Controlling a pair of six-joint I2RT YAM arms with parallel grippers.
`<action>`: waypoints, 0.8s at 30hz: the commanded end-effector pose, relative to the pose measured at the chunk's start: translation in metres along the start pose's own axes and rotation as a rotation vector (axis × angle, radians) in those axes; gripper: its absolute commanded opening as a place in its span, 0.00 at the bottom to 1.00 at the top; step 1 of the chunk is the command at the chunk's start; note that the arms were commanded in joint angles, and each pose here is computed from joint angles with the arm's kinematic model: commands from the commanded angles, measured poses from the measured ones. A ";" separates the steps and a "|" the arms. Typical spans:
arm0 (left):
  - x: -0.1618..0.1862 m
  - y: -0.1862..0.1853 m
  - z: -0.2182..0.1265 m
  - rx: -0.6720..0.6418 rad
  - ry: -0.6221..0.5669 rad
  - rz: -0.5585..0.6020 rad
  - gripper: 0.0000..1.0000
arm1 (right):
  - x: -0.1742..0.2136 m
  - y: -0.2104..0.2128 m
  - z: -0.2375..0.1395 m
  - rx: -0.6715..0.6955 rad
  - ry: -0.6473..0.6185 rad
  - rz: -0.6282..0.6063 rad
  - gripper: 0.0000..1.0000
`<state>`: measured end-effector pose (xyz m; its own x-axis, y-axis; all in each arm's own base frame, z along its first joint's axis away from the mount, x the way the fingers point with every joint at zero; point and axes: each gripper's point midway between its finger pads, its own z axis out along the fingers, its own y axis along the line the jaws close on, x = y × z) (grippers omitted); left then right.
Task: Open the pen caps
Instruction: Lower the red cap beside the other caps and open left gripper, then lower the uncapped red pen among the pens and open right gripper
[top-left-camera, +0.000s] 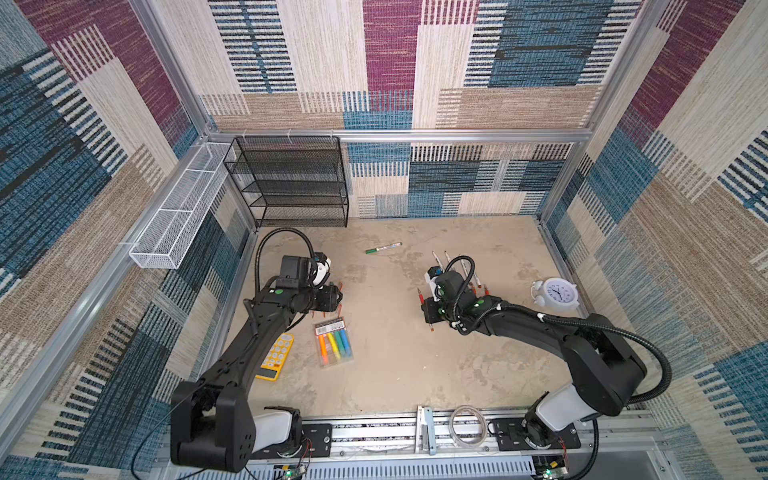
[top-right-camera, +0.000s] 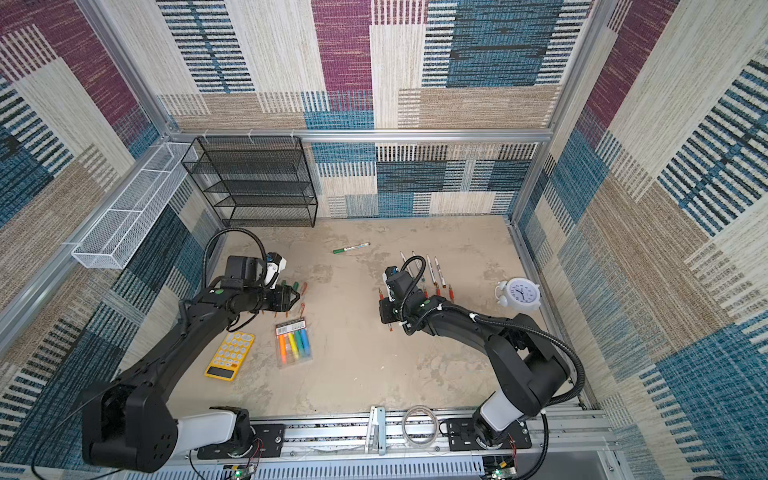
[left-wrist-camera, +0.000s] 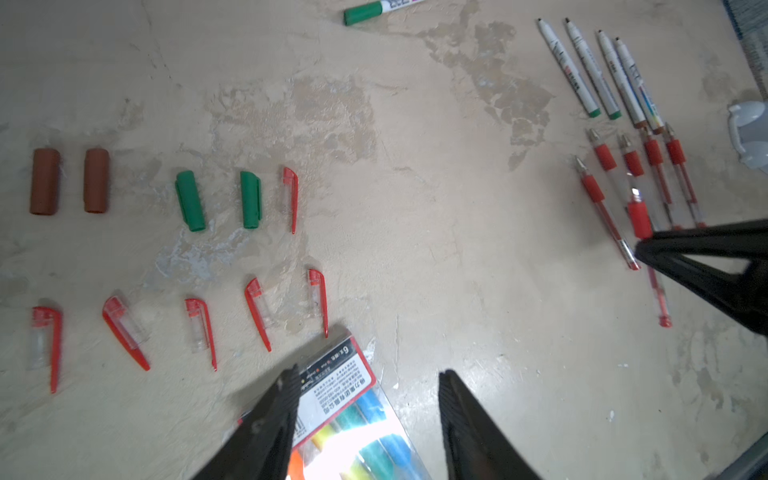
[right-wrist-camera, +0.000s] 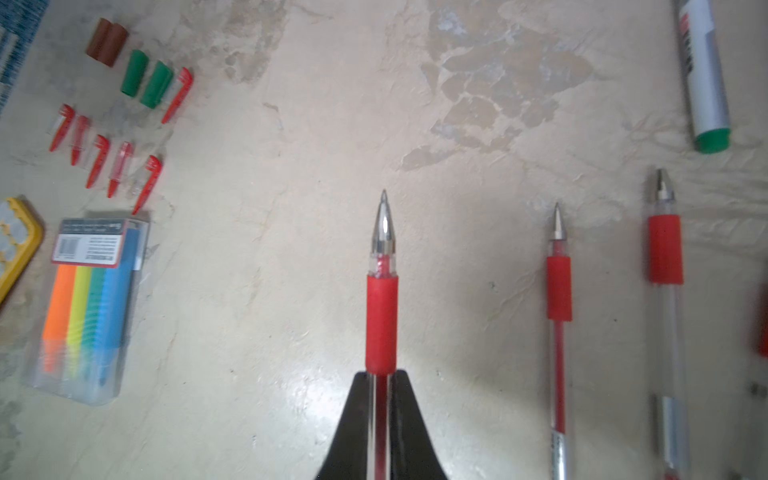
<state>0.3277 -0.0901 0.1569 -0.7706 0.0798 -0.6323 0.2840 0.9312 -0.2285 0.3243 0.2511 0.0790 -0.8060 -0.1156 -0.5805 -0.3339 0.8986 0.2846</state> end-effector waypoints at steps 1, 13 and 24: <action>-0.016 -0.004 -0.018 0.007 -0.134 0.091 0.62 | 0.000 -0.014 0.008 0.059 0.028 -0.018 0.04; -0.015 0.015 -0.046 0.048 -0.256 -0.039 0.72 | 0.014 -0.043 0.035 0.150 0.100 0.025 0.13; -0.022 0.029 -0.060 0.012 -0.298 -0.074 0.72 | 0.007 -0.036 0.037 0.116 0.099 0.031 0.26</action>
<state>0.3159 -0.0440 0.1999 -0.6120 -0.0917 -0.7856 0.2347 0.9275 -0.2911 0.3480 0.2312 0.0282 -0.8634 -0.1294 -0.4876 -0.2507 0.9488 0.1922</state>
